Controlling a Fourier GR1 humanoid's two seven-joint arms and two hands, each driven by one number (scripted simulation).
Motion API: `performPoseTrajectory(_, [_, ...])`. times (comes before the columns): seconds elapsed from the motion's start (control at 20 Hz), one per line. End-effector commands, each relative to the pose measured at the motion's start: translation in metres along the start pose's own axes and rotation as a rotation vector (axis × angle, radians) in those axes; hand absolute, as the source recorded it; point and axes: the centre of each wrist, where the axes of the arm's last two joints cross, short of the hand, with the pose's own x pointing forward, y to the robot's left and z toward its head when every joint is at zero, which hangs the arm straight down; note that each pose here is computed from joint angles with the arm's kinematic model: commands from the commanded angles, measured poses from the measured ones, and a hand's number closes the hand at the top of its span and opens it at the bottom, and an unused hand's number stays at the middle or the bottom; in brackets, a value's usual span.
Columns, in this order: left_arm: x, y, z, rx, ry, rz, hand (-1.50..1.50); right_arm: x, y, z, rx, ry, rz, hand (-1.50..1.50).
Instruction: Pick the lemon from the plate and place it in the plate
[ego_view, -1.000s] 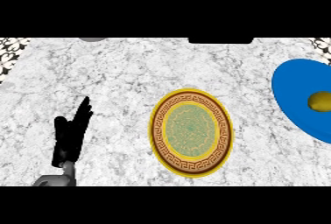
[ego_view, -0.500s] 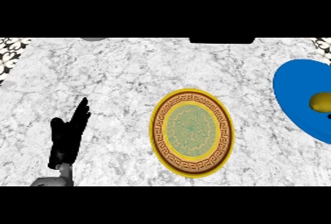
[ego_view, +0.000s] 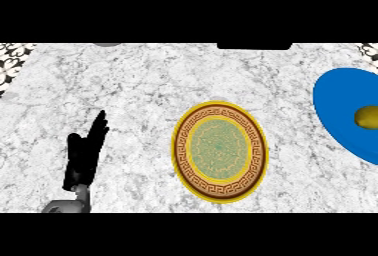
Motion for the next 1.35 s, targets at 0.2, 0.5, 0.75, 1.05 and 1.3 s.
performPoseTrajectory(0.2, [-0.001,-0.003,0.002,0.000,0.003,0.007,0.00,-0.010,-0.023,0.014,-0.051,0.017,0.018,-1.50])
performPoseTrajectory(0.5, [-0.001,0.009,0.005,0.002,0.004,0.001,0.00,-0.021,-0.054,0.034,-0.093,0.018,0.018,-1.50])
performPoseTrajectory(0.75, [0.000,0.005,0.001,0.008,0.009,0.011,0.00,-0.022,-0.042,0.032,-0.168,0.037,0.010,-1.50])
performPoseTrajectory(1.05, [-0.002,-0.007,-0.001,-0.017,-0.002,0.014,0.00,-0.018,-0.066,0.036,-0.201,0.062,0.036,-1.50])
performPoseTrajectory(1.3, [-0.006,-0.005,-0.005,-0.027,0.004,0.011,0.00,-0.021,-0.072,0.041,-0.219,0.097,0.085,-1.50])
